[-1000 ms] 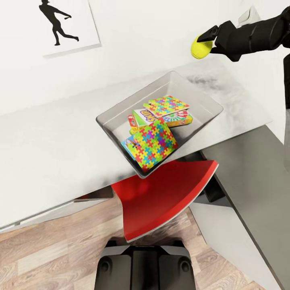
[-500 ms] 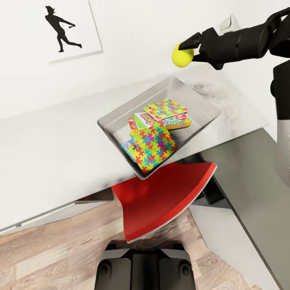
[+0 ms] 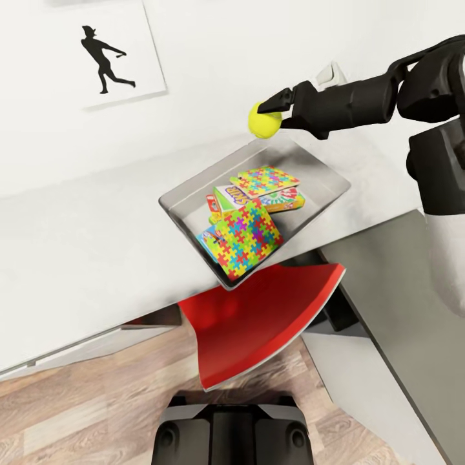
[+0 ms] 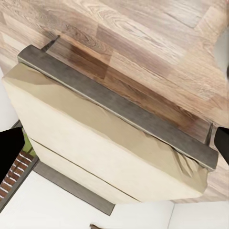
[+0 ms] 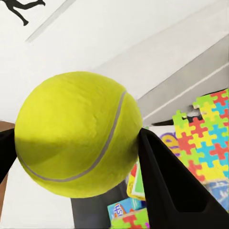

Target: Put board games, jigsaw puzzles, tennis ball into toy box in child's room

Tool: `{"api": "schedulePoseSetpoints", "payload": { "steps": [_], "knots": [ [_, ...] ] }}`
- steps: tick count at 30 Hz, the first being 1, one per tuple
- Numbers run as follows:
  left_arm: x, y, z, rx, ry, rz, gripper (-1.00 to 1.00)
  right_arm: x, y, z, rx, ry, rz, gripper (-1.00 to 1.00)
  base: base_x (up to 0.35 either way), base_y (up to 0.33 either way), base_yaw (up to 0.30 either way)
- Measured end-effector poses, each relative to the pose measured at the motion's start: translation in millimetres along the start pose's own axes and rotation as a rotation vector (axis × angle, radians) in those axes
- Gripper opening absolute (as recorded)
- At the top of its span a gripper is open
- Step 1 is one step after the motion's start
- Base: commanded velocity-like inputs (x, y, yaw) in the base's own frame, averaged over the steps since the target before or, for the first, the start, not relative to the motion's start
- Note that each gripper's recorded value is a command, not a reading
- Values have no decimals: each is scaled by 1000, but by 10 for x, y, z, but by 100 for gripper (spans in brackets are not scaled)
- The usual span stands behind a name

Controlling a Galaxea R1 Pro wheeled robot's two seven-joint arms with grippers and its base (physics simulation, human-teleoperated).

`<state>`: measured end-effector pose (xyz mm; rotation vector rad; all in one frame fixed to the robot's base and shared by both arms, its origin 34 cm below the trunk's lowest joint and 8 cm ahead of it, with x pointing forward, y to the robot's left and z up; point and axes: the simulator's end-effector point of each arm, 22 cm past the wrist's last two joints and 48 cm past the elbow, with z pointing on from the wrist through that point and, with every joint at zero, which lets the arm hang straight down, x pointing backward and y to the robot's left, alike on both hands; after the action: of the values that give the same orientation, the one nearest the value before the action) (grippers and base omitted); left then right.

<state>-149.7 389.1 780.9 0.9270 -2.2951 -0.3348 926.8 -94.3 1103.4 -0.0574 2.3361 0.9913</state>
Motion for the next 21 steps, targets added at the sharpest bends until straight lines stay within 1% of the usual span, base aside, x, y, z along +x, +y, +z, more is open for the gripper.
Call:
{"api": "schedulePoseSetpoints", "payload": {
  "steps": [3,4,8,9,16,21],
  "knots": [
    [-30,-27,5,5,-5,0,100,164,99,86,-19,33,-1,-100,0,0,0],
    [-34,-31,6,6,-7,0,100,160,107,78,-18,32,-3,-100,0,0,0],
    [-74,-64,11,13,-14,1,100,378,175,183,-25,77,-9,-100,0,0,0],
    [-78,-68,13,14,-15,1,100,374,183,176,-24,75,-10,-100,0,0,0],
    [-132,-91,16,21,-27,2,100,808,307,373,-40,158,-12,-100,0,0,0],
    [-177,-91,14,24,-36,2,100,949,391,424,-48,183,-16,-100,0,0,0]
  ]
}}
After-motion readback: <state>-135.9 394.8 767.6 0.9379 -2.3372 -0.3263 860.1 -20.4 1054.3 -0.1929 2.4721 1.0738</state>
